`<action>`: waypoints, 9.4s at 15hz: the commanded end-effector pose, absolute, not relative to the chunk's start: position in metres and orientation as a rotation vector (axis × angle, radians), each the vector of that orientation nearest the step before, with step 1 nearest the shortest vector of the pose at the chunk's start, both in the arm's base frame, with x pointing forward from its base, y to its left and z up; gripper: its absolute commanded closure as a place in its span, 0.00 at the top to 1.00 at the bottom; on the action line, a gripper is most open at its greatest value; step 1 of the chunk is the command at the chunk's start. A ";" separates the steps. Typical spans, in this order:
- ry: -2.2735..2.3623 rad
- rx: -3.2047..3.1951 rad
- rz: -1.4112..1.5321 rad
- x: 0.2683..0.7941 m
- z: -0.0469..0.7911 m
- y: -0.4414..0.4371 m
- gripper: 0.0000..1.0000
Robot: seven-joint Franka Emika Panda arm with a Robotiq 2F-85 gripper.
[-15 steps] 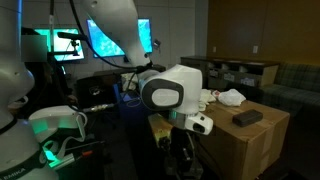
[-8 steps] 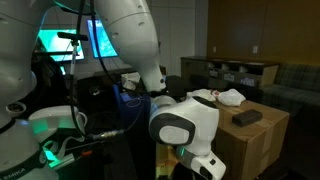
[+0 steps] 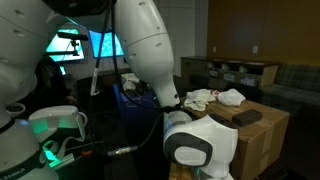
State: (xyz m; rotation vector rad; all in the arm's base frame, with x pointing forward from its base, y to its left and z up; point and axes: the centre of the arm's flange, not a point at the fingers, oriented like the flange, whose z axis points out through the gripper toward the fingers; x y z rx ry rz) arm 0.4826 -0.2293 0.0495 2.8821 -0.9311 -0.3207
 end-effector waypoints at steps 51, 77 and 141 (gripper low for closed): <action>-0.494 3.111 -0.322 0.515 0.022 -0.113 0.00; -0.071 2.935 0.565 0.601 0.354 0.012 0.03; 0.377 3.007 0.514 0.875 0.251 0.042 0.51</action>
